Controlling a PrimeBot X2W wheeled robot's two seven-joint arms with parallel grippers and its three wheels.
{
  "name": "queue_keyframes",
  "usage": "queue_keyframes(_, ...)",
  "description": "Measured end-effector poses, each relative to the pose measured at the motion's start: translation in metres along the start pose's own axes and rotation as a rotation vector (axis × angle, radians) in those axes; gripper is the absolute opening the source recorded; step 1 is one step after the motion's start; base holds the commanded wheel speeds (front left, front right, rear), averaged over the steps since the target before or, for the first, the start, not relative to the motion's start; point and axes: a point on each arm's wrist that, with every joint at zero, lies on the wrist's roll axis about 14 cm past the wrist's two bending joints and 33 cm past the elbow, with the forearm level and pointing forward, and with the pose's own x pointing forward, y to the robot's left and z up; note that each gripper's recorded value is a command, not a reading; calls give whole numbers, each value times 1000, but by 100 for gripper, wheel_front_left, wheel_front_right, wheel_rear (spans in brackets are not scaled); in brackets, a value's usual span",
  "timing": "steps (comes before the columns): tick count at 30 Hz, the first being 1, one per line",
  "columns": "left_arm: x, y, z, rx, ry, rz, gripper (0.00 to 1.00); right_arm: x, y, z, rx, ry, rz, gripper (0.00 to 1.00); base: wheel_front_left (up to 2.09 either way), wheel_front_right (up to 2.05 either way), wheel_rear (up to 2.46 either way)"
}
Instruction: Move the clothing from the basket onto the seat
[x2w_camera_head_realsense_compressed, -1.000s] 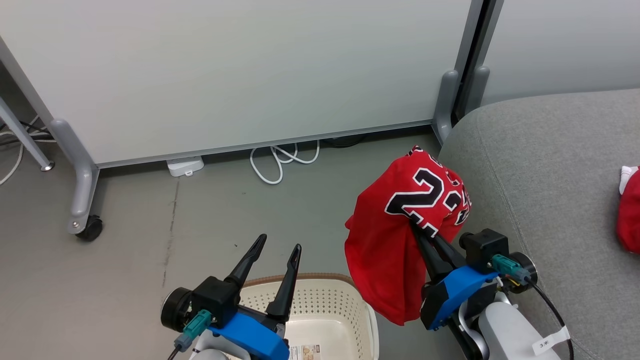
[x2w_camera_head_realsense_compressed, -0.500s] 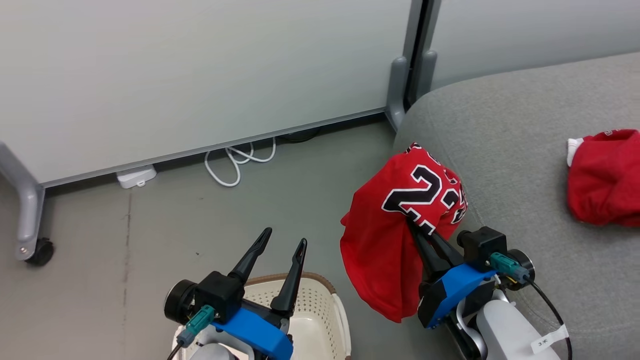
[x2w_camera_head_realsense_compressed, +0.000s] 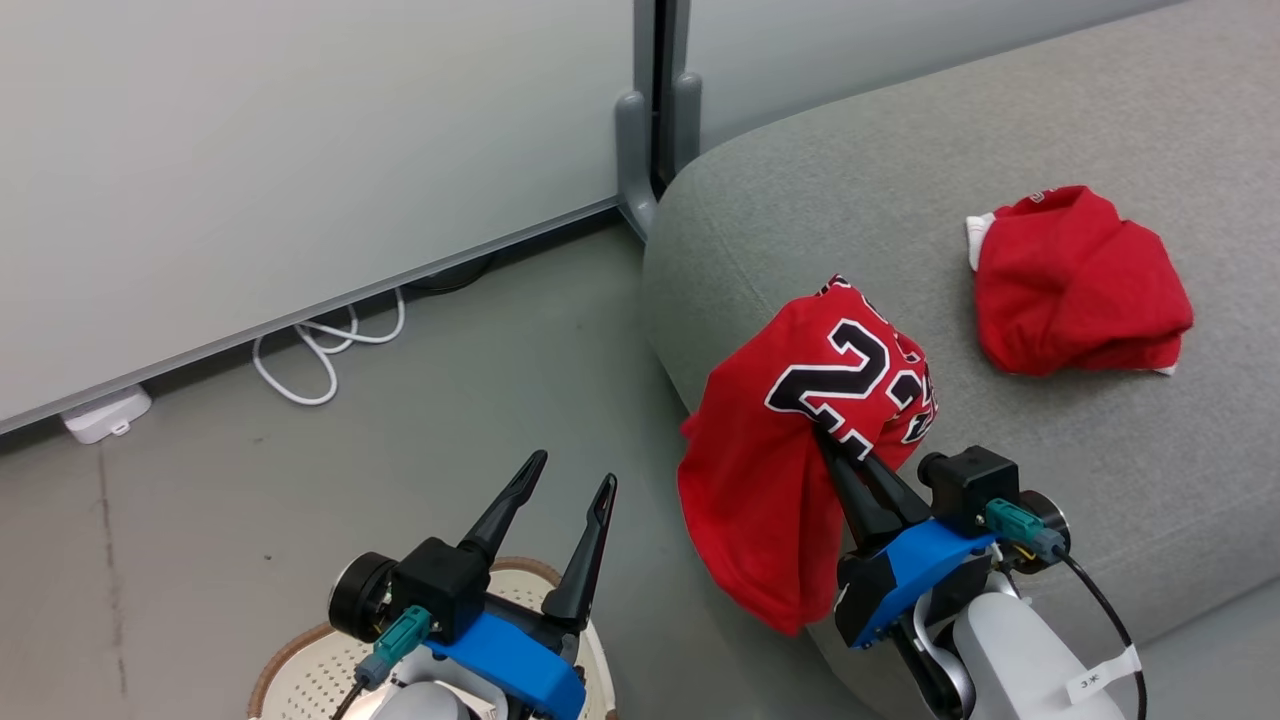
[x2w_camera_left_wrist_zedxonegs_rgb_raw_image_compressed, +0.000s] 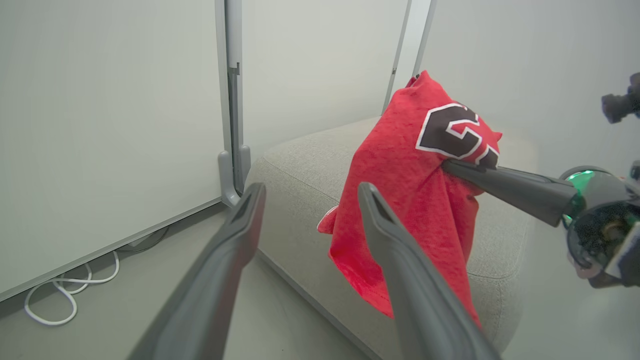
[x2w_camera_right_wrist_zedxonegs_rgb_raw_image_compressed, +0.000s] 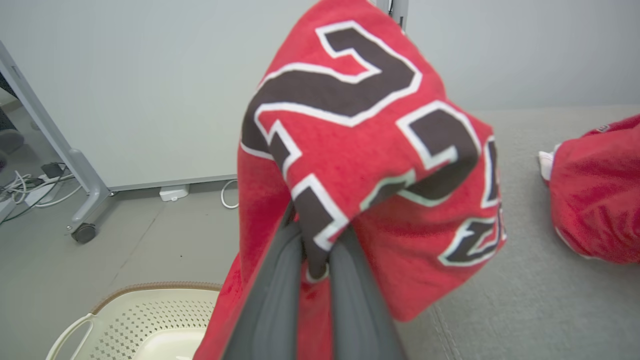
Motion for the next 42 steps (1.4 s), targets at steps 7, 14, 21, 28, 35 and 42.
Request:
queue_keyframes(7, 19, -19, -6, -2, 17, -87, 100, -16, -28, -1, 6, -2, -87, 0, 0, 0, 0)
queue_keyframes(14, 29, -34, -14, -8, 39, -148, 100, -30, -46, -3, 14, 1, -147, 0, 0, 0, 0)
queue_keyframes(21, 35, -45, -15, -9, 40, -183, 100, -41, -56, -5, 19, 1, -183, 0, 0, 0, 0)
queue_keyframes(28, 35, -47, -16, -8, 45, -193, 100, -43, -58, -5, 21, -1, -191, 0, 0, 0, 0)
queue_keyframes(35, 35, -45, -19, -11, 51, -190, 100, -41, -58, -7, 28, 2, -191, 0, 0, 0, 0)
queue_keyframes(42, 37, -36, -26, -15, 64, -190, 100, -23, -67, 17, 22, -50, -199, 0, 0, 0, 0)
